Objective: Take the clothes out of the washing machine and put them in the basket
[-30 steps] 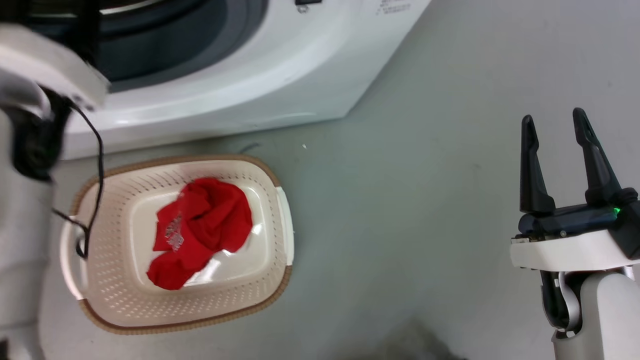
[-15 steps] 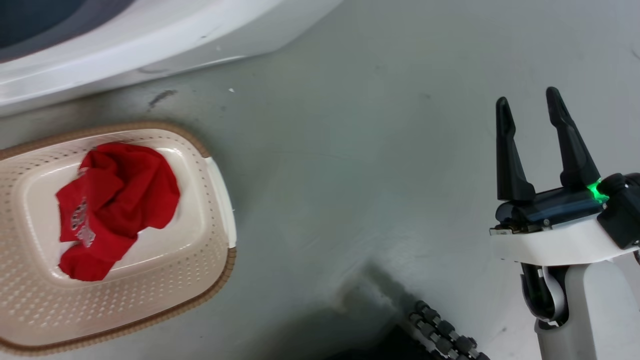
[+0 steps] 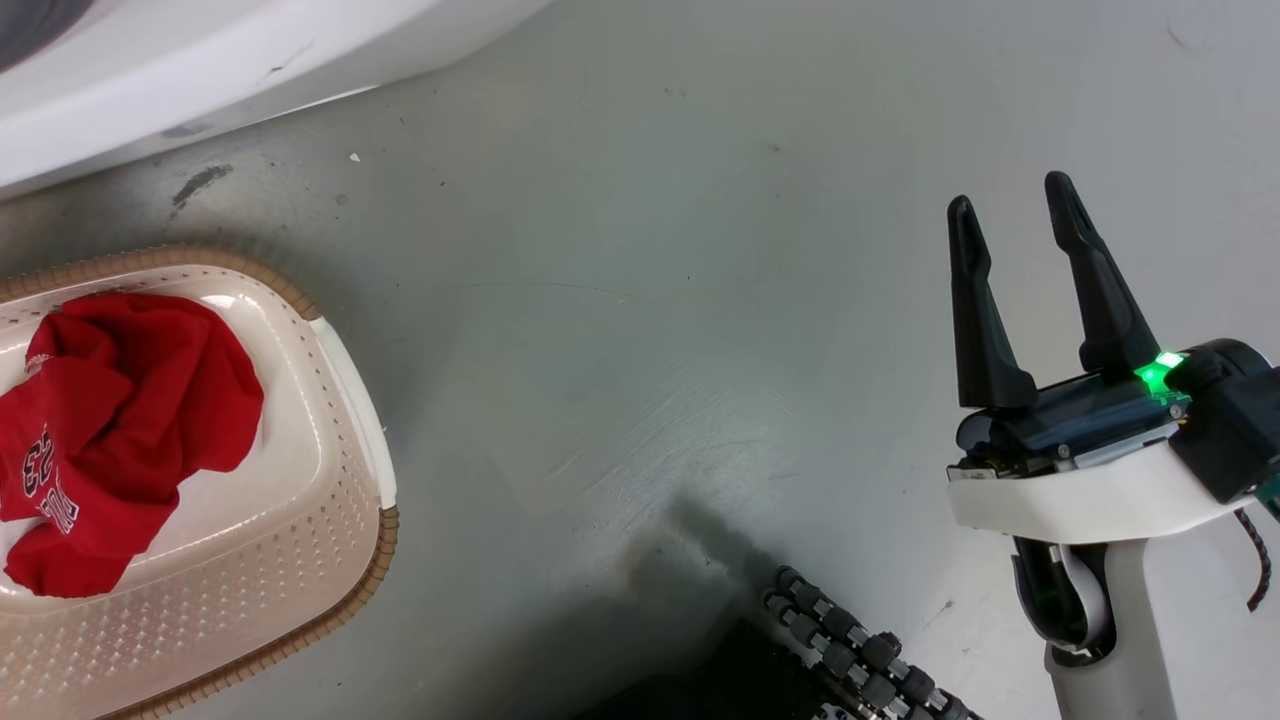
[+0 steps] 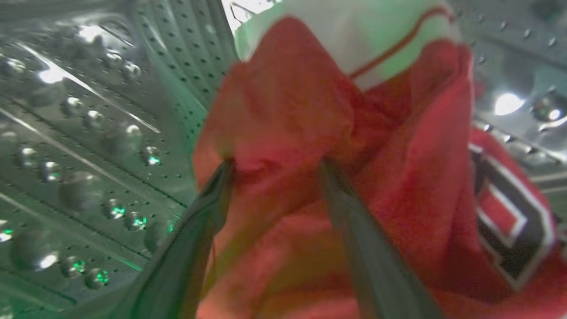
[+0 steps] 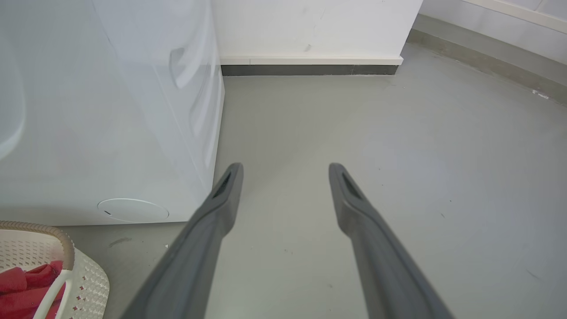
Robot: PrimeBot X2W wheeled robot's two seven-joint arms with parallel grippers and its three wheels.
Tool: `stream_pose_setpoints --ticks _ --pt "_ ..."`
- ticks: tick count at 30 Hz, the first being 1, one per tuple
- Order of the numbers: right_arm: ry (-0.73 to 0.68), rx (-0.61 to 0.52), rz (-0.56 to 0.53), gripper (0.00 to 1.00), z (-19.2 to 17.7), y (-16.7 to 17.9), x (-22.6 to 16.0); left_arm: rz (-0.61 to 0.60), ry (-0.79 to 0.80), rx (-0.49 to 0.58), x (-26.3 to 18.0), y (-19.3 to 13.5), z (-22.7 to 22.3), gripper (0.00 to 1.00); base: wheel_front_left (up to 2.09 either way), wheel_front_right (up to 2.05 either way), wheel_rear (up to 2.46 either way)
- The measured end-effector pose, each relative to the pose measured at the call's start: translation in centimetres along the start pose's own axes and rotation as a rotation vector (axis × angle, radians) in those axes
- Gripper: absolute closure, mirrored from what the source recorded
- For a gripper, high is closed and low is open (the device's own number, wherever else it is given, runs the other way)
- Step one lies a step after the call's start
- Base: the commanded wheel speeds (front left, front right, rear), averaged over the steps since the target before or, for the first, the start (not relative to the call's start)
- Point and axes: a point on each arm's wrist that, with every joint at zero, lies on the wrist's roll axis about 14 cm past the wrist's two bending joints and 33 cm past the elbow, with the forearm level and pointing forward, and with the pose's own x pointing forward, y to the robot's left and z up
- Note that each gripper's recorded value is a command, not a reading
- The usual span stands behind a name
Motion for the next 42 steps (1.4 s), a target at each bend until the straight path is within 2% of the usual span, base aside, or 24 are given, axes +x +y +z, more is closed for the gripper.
stream_pose_setpoints --ticks 14,15,23,29,34,42 --pt "0.018 0.006 -0.007 0.0 -0.7 -0.1 -0.2 0.008 0.087 0.002 1.4 0.6 -3.1 0.0 0.0 0.0 0.0" --pt "0.018 0.005 -0.007 0.0 -0.7 -0.1 -0.2 0.004 0.088 0.001 1.5 0.5 -3.1 1.0 0.0 0.0 0.0" --pt "0.02 0.002 0.001 0.0 -0.8 0.2 -0.2 0.006 0.032 -0.009 1.3 1.0 -2.2 1.0 0.0 0.0 0.0" --pt "-0.007 -0.007 0.014 0.0 0.1 0.5 0.2 0.033 -0.083 0.01 0.6 1.6 -0.3 1.0 0.0 0.0 0.0" --pt "-0.05 -0.029 0.013 0.0 1.4 0.2 0.7 0.039 -0.222 0.027 -1.3 1.4 2.5 1.0 0.0 0.0 0.0" --pt "-0.115 -0.056 0.023 0.0 3.7 0.4 0.7 0.038 -0.372 0.019 -5.3 0.9 4.2 1.0 0.0 0.0 0.0"
